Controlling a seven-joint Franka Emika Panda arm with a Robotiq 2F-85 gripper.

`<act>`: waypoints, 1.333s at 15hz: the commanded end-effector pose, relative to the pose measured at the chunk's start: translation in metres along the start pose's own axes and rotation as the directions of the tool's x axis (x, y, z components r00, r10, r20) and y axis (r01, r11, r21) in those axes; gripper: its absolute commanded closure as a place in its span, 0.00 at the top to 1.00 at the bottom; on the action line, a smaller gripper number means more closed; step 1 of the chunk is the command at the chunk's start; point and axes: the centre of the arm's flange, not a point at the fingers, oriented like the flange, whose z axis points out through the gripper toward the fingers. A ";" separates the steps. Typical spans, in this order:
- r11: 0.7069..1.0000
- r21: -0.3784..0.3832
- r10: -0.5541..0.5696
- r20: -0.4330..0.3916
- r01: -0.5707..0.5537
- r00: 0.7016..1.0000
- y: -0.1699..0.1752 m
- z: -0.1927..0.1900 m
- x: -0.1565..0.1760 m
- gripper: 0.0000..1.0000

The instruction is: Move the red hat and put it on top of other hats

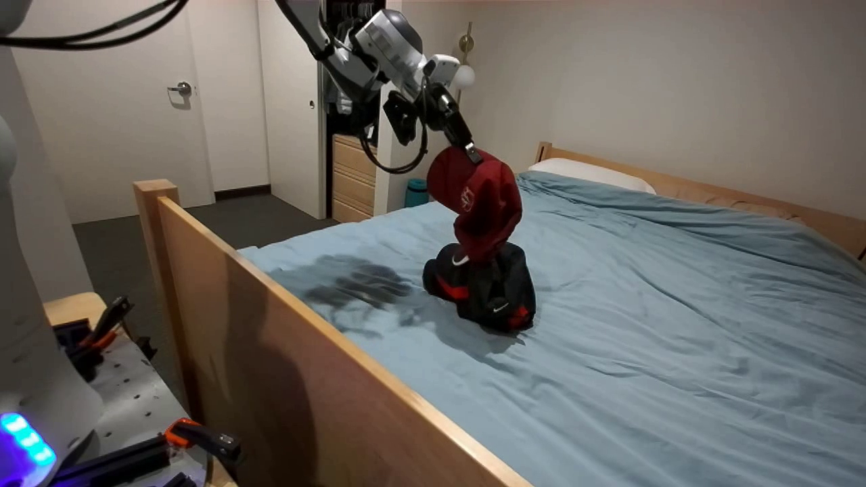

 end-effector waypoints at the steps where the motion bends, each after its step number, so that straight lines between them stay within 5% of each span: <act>1: 0.995 -0.007 -0.104 0.005 0.104 0.995 -0.017 0.014 0.015 0.02; 5: 0.968 -0.029 -0.249 -0.002 0.248 0.969 -0.024 0.038 0.007 0.02; 10: 0.921 -0.019 -0.384 -0.226 0.390 0.895 -0.056 0.028 -0.004 0.02; 16: 0.795 -0.076 -0.582 -0.375 0.602 0.721 -0.097 0.004 -0.046 0.02; 20: 0.670 -0.178 -0.721 -0.388 0.720 0.575 -0.109 -0.014 -0.059 0.02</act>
